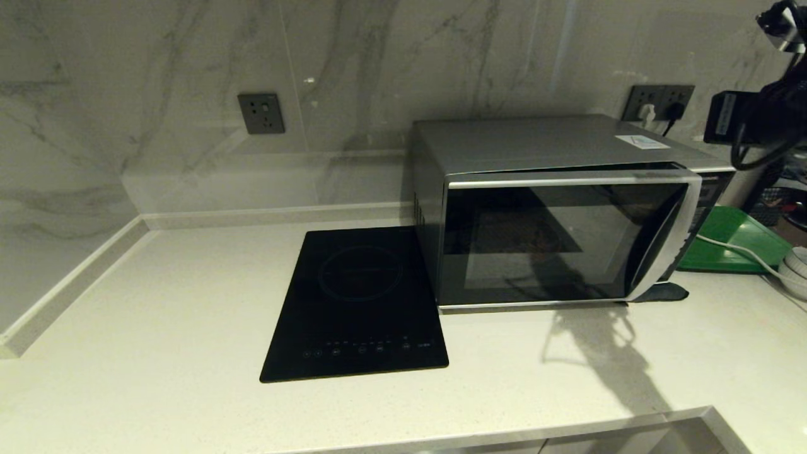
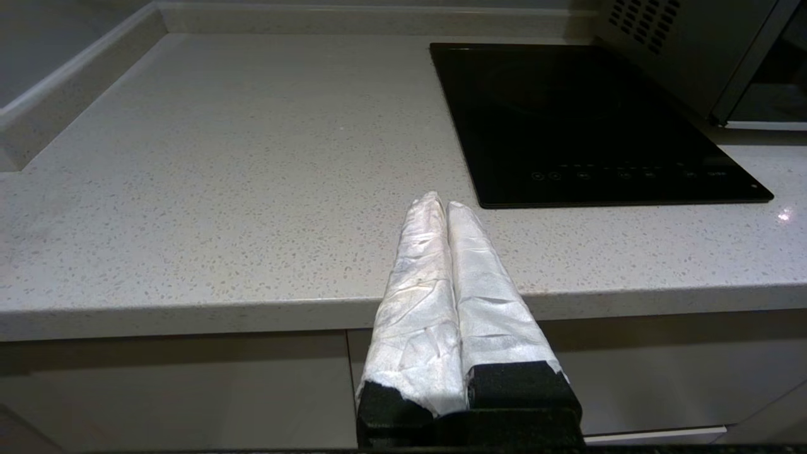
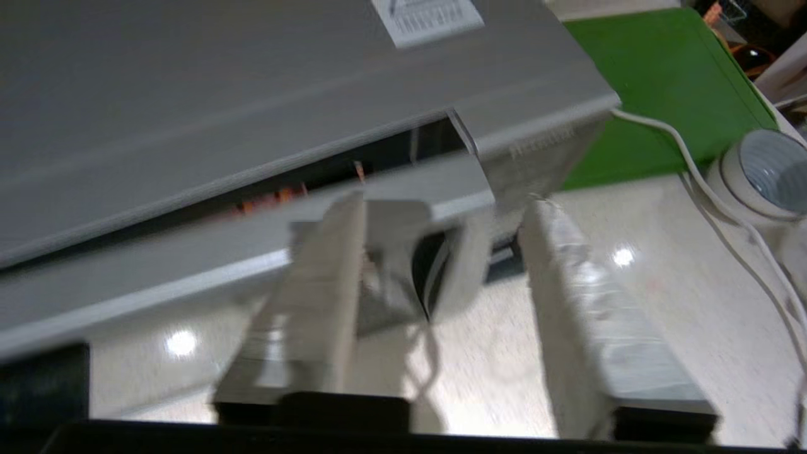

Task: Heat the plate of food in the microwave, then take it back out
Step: Open the microwave oven

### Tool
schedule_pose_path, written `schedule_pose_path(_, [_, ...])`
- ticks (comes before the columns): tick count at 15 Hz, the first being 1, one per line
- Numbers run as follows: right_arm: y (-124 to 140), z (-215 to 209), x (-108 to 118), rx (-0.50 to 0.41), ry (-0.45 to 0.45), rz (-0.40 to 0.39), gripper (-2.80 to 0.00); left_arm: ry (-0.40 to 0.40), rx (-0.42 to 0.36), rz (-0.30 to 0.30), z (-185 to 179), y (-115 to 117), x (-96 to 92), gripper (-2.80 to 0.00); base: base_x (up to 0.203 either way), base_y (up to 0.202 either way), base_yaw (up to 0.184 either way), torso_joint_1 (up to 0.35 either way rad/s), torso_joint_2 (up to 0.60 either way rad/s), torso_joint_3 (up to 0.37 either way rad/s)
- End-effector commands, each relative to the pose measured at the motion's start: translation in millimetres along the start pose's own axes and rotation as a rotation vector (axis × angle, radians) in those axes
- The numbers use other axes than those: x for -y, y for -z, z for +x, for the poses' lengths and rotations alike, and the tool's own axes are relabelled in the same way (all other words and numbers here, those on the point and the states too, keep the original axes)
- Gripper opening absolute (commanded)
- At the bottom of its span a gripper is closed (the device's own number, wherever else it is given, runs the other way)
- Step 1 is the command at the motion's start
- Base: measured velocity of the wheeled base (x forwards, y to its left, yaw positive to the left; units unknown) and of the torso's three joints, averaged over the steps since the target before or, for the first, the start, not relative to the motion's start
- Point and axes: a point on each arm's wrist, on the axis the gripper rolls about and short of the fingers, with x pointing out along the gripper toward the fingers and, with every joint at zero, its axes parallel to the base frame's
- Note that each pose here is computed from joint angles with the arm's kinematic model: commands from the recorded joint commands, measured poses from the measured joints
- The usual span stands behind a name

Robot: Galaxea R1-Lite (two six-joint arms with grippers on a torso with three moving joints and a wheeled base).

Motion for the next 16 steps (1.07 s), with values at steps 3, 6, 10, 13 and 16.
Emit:
schedule_pose_path(3, [3.9, 65.0, -13.4, -0.033, 0.039, 0.007, -2.80, -0.001, -0.001, -0.001, 0.1, 0.0, 0.0, -2.80, 0.000, 0.000, 0.000, 0.000, 0.00, 0.000])
schedule_pose_path(6, [15.7, 96.8, -8.3, -0.070, 0.064, 0.009, -2.80, -0.001, -0.001, -0.001, 0.1, 0.0, 0.0, -2.80, 0.000, 0.000, 0.000, 0.000, 0.00, 0.000])
schedule_pose_path(10, [18.8, 115.9, -3.7, -0.052, 0.063, 0.025, -2.80, -0.001, -0.001, -0.001, 0.1, 0.0, 0.0, -2.80, 0.000, 0.000, 0.000, 0.000, 0.00, 0.000])
schedule_pose_path(13, [17.2, 112.4, -2.8, -0.050, 0.063, 0.028, -2.80, -0.001, -0.001, -0.001, 0.1, 0.0, 0.0, -2.80, 0.000, 0.000, 0.000, 0.000, 0.00, 0.000])
schedule_pose_path(16, [11.2, 93.1, 1.6, -0.052, 0.060, 0.030, -2.80, -0.001, -0.001, -0.001, 0.1, 0.0, 0.0, -2.80, 0.000, 0.000, 0.000, 0.000, 0.00, 0.000])
